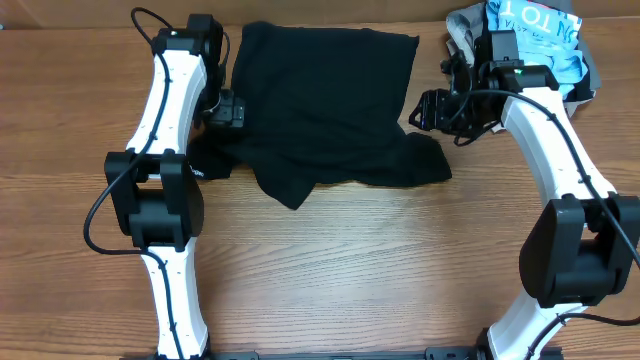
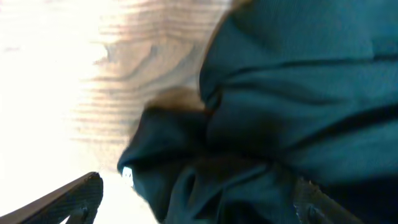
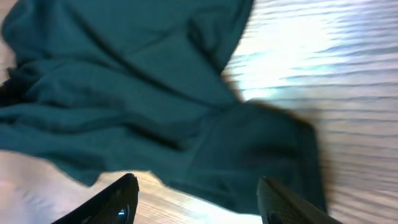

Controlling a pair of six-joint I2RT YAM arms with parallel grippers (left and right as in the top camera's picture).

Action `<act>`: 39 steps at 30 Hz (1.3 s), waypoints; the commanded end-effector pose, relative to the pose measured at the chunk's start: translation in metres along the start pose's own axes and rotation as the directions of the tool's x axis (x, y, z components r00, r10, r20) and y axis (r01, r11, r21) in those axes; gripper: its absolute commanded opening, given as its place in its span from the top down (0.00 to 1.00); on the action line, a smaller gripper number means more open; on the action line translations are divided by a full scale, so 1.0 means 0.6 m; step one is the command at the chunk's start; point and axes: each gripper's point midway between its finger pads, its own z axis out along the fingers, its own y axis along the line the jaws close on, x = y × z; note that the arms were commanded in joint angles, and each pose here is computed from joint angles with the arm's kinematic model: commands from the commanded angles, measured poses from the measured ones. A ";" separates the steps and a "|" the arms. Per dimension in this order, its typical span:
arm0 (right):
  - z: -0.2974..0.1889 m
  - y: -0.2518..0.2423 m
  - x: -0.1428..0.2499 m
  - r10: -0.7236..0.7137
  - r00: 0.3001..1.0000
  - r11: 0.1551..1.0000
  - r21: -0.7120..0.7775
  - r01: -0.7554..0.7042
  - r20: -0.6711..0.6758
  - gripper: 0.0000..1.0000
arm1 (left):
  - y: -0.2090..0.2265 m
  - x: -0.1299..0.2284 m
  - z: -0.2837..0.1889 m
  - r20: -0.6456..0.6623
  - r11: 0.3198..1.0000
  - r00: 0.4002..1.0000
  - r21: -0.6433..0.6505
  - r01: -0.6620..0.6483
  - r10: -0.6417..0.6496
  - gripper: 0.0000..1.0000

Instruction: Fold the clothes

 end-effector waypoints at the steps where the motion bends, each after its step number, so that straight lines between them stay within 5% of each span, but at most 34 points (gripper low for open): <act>1: -0.013 0.072 0.016 -0.092 0.996 0.991 -0.098 0.091 -0.006 0.35 | 0.003 -0.019 -0.060 0.075 0.998 0.996 0.031 0.051 -0.053 0.00; 13: 0.088 0.238 0.141 -0.368 0.920 0.928 -0.110 0.356 -0.133 0.33 | 0.033 0.008 -0.340 0.446 0.990 0.887 0.125 0.067 -0.116 0.00; 26: 0.161 0.313 0.160 -0.646 0.763 0.762 0.035 0.647 -0.036 0.36 | 0.031 0.020 -0.348 0.443 0.990 0.890 0.133 0.055 -0.109 0.00; 30: 0.163 0.286 0.145 -0.576 0.816 0.812 0.086 0.577 -0.042 0.34 | 0.001 0.027 -0.343 0.429 0.983 0.903 0.172 -0.058 -0.022 0.00; 34: 0.120 0.220 0.071 -0.354 0.934 0.929 0.127 0.346 0.040 0.26 | -0.063 0.046 -0.319 0.393 0.956 0.911 0.201 -0.215 0.123 0.00; 39: 0.065 0.114 0.016 -0.122 0.990 0.991 0.068 0.117 0.074 0.22 | -0.147 0.096 -0.248 0.292 0.878 0.874 0.172 -0.447 0.388 0.00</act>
